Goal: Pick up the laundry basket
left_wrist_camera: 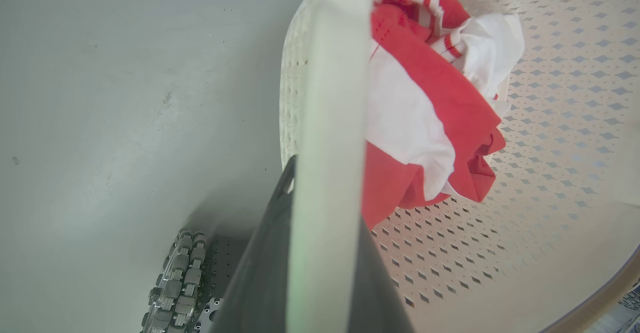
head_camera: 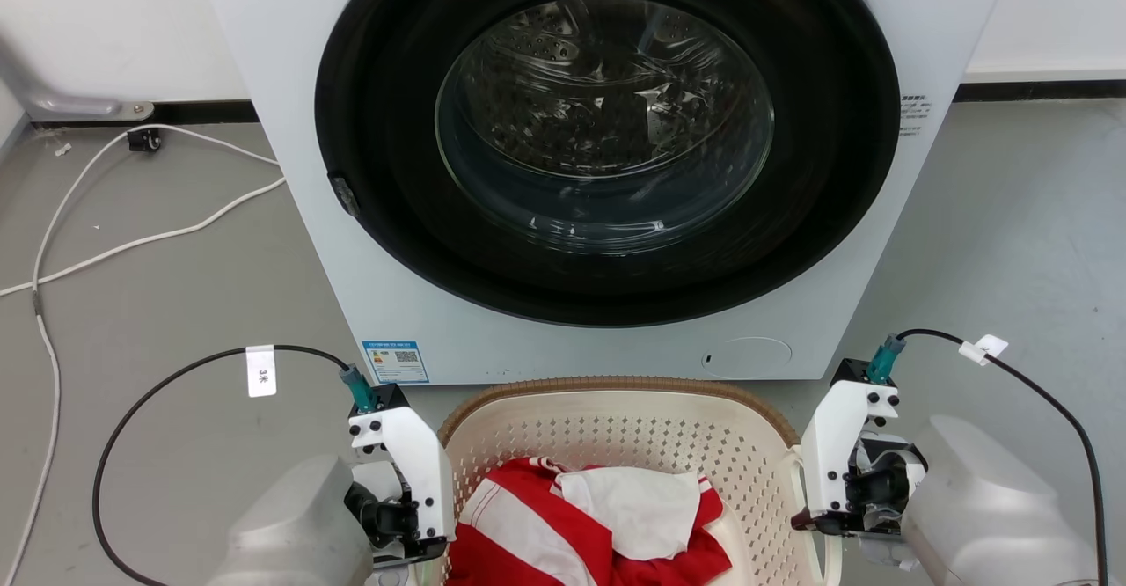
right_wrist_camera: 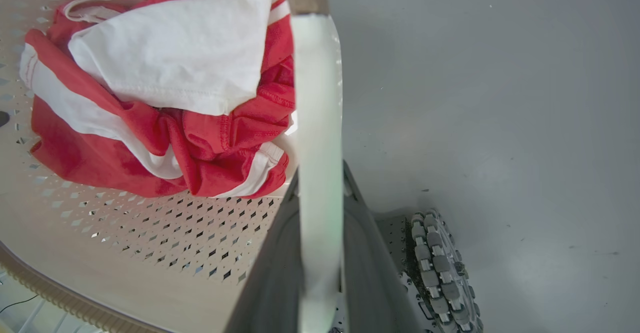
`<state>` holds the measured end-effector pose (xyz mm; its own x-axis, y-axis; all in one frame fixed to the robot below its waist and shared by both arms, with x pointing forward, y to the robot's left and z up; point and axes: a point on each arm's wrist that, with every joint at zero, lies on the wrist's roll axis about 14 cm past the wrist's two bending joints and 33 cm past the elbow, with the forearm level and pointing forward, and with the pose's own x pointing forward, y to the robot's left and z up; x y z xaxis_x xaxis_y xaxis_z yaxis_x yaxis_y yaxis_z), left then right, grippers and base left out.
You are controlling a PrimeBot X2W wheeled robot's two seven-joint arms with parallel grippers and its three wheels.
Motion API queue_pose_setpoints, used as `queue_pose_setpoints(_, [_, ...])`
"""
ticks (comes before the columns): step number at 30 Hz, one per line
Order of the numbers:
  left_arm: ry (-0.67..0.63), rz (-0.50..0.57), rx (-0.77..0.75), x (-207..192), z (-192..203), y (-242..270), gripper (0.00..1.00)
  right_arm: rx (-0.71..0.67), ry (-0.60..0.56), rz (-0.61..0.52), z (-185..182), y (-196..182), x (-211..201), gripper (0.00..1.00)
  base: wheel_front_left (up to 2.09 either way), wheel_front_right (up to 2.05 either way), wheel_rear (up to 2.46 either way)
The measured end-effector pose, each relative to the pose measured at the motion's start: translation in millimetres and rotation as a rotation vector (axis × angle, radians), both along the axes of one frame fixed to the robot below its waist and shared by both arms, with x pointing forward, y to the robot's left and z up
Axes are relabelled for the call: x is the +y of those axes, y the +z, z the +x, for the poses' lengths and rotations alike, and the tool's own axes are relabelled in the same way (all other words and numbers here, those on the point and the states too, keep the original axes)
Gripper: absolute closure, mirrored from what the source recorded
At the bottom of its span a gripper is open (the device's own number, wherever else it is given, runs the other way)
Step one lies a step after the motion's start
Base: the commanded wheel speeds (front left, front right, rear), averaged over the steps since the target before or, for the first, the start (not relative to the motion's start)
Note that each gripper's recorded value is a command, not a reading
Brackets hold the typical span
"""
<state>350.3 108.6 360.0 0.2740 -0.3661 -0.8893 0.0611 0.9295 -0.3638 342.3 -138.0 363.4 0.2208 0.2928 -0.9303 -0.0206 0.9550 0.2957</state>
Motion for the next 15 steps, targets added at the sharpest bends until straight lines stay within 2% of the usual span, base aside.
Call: queue_pose_setpoints(15, [0.009,-0.007,0.000,-0.2,0.1,-0.5,1.00,-0.005,-0.009,0.006,1.5,-0.1,0.4,1.00,0.00,0.00,0.00])
